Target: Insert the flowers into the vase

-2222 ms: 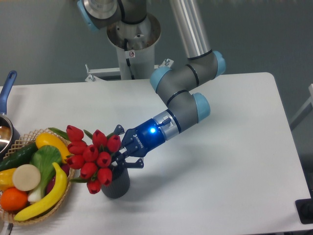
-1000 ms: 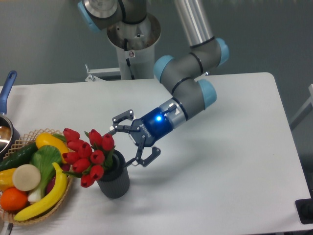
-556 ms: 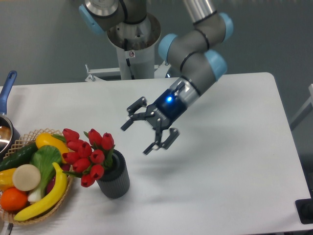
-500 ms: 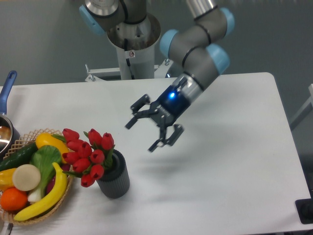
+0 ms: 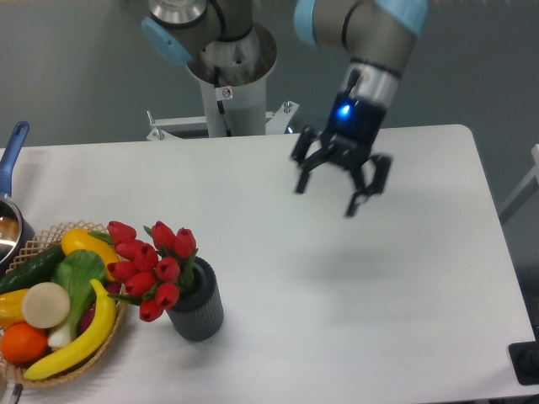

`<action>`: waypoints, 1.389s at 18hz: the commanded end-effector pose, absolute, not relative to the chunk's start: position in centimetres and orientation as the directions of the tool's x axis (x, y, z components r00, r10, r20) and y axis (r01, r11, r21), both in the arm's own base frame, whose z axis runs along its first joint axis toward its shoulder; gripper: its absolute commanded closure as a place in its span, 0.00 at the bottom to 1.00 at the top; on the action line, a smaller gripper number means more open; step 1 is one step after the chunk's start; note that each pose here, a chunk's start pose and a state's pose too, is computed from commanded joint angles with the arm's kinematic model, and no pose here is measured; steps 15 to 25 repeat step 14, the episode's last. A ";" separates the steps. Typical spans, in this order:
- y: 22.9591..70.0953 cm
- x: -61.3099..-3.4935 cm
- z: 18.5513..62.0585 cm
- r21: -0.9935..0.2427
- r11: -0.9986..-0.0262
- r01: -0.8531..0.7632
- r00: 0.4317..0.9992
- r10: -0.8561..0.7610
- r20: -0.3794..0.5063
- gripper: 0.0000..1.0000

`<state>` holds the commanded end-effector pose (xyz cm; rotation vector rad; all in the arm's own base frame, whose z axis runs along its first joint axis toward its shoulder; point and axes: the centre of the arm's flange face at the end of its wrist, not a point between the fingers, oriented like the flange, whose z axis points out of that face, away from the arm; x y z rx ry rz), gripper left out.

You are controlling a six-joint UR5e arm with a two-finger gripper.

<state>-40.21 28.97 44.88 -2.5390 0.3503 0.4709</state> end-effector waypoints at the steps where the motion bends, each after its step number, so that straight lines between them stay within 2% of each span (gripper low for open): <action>1: 28.2 -40.1 45.6 -0.397 -0.861 -0.317 0.908 -0.155 -0.389 0.00; 5: 26.8 -39.7 48.7 -0.258 -0.885 -0.388 0.898 -0.300 -0.321 0.00; 9: 23.9 -39.9 49.7 -0.132 -0.881 -0.455 0.871 -0.408 -0.274 0.00; 12: 22.6 -40.1 49.8 -0.128 -0.884 -0.450 0.873 -0.405 -0.272 0.00; 25: 22.6 -40.0 49.8 -0.129 -0.884 -0.449 0.873 -0.403 -0.274 0.00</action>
